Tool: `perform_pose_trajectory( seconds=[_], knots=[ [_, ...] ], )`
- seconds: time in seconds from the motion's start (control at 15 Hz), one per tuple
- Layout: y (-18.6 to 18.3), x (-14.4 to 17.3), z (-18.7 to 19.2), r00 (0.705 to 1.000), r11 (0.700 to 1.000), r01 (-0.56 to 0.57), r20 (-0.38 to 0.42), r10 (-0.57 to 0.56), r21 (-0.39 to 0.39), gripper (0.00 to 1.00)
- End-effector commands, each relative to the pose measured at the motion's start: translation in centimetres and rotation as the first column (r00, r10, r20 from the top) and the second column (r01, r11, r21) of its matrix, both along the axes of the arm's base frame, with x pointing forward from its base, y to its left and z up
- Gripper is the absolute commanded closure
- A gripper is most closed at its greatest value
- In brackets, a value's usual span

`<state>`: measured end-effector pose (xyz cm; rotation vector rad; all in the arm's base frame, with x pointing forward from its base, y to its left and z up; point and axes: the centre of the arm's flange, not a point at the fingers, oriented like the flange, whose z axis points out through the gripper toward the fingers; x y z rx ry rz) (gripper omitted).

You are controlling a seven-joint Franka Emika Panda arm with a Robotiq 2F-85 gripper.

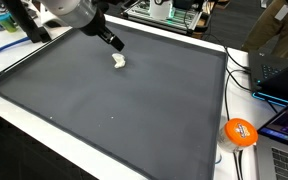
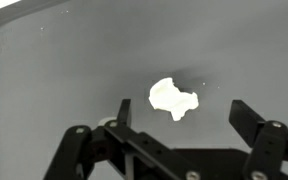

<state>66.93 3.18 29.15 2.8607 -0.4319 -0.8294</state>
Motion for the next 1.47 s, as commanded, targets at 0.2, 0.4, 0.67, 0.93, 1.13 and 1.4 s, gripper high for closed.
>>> perform_pose_trajectory(
  seconds=[0.2, 0.4, 0.67, 0.93, 1.13, 1.4],
  knots=[
    [-0.1, -2.3, 0.6, 1.0, 1.0, 0.013, -0.015, -0.013, 0.005, 0.0],
    [-0.8, -3.2, 0.3, 0.999, 0.999, 0.052, 0.012, -0.052, 0.007, 0.0],
    [-1.6, -6.8, -0.3, 0.994, 0.996, 0.085, 0.071, -0.088, 0.04, 0.0],
    [-1.3, -9.4, -0.2, 0.964, 0.991, 0.123, 0.231, -0.133, 0.056, 0.0],
    [-0.8, -10.2, 0.3, 0.941, 0.992, 0.117, 0.314, -0.127, 0.051, 0.0],
    [-0.2, -12.0, 1.3, 0.906, 0.992, 0.112, 0.404, -0.125, 0.054, 0.0]
  ],
)
